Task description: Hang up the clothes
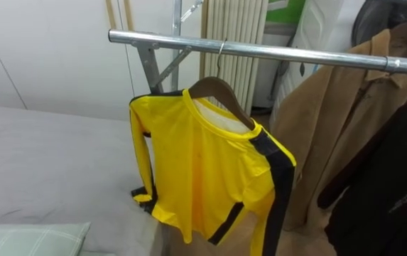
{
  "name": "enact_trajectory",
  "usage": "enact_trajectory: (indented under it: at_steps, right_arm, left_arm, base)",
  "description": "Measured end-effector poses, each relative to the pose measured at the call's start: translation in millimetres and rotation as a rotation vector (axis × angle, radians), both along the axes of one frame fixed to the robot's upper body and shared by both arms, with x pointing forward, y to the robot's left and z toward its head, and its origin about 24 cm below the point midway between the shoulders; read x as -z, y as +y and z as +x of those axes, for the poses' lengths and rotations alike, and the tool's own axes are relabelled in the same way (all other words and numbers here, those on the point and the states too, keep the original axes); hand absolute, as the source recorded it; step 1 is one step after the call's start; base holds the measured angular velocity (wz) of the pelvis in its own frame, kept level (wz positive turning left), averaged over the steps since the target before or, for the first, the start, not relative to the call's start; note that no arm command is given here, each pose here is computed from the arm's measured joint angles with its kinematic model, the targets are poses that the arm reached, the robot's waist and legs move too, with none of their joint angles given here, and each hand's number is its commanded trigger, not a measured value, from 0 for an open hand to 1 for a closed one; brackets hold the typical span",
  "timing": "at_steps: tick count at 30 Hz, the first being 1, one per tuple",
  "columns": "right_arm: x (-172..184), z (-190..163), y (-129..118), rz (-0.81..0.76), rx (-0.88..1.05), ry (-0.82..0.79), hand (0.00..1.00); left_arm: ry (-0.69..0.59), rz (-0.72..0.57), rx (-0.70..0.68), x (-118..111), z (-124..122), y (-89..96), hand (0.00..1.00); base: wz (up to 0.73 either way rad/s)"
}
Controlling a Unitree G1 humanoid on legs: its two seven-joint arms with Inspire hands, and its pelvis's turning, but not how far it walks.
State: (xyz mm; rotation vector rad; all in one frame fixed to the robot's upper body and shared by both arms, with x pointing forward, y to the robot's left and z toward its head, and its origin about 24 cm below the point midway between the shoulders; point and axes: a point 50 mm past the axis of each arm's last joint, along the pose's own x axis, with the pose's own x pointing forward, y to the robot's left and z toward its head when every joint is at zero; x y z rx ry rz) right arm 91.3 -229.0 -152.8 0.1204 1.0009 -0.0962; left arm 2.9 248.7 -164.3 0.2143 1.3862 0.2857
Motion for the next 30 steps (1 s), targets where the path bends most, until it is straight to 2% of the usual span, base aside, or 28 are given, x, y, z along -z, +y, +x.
enact_trajectory:
  at_steps: [7,30]
  right_arm:
    - [3.0,-7.8,-1.1,0.015,0.039,0.024,0.00]
    - [4.9,-11.2,1.2,0.021,0.023,0.041,0.00]
  left_arm:
    - [-0.067,-0.024,-0.008,1.5,7.6,-8.1,0.00]
    - [-0.086,-0.027,-0.002,1.7,5.8,-8.7,0.00]
  base:
    - [0.04]
    - [0.00]
